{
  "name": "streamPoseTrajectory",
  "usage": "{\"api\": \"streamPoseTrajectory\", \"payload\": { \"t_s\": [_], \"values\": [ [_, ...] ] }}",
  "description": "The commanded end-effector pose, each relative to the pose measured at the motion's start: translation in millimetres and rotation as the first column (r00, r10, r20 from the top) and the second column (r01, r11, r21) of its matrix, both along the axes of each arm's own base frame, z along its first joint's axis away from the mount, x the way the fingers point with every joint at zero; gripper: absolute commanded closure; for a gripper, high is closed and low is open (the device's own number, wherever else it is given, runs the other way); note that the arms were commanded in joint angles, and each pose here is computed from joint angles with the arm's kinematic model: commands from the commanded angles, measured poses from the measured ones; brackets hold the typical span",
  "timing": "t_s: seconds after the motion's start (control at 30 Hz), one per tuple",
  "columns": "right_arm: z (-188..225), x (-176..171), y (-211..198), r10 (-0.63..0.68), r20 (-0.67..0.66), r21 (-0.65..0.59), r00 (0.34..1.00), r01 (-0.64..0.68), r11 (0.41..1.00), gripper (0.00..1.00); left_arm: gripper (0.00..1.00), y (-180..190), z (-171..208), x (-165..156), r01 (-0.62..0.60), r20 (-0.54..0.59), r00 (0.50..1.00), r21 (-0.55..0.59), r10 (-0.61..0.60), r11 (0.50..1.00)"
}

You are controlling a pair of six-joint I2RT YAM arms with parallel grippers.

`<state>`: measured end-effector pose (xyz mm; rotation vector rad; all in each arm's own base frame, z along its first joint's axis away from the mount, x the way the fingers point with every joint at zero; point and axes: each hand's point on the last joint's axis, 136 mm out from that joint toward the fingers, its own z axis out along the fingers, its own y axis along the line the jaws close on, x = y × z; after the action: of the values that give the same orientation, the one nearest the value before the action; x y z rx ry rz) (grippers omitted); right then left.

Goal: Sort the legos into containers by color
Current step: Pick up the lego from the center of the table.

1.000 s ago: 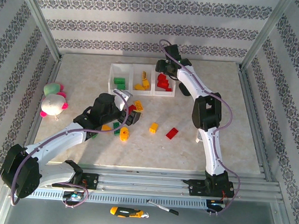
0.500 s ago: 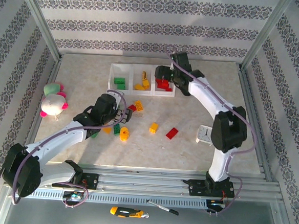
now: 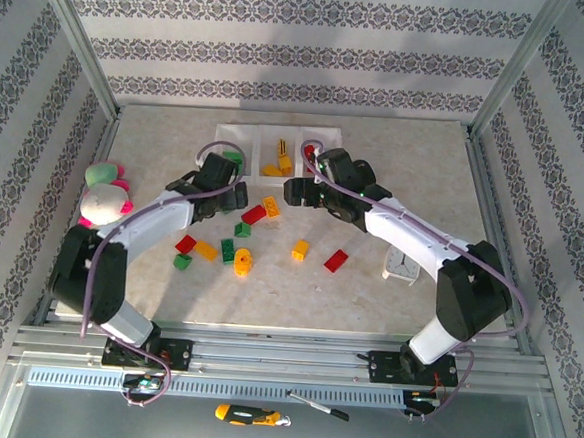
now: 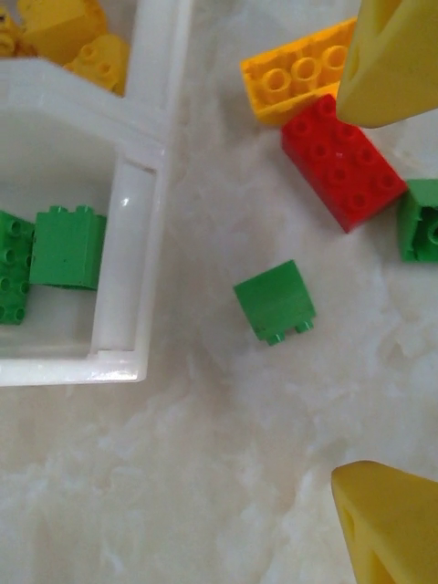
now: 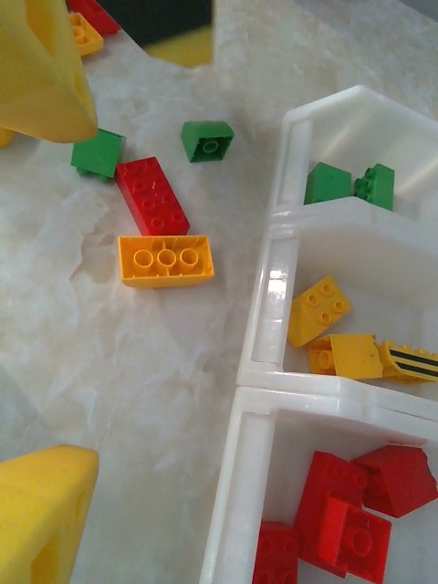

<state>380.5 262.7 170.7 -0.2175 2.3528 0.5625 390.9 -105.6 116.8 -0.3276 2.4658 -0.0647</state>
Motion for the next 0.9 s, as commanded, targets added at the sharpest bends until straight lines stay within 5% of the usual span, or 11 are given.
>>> {"api": "streamPoseTrajectory", "payload": {
  "t_s": [0.0,0.23,0.87],
  "values": [
    [12.7,0.4,-6.9,-0.045,0.029,0.014,0.999,0.045,0.999,0.14,0.09,19.2,-7.9,2.1,-0.192,-0.082,0.978,0.017,0.192,0.981],
    [17.7,-2.7,-10.9,-0.051,0.040,0.011,0.998,0.050,0.999,0.14,0.18,28.1,-34.8,10.3,-0.340,-0.185,0.919,0.075,0.348,0.937],
    [11.8,-6.9,-7.2,-0.040,0.013,0.025,0.999,0.039,0.999,0.15,0.36,7.4,-96.4,15.4,-0.356,-0.315,0.887,0.004,0.339,0.934]
  ]
}}
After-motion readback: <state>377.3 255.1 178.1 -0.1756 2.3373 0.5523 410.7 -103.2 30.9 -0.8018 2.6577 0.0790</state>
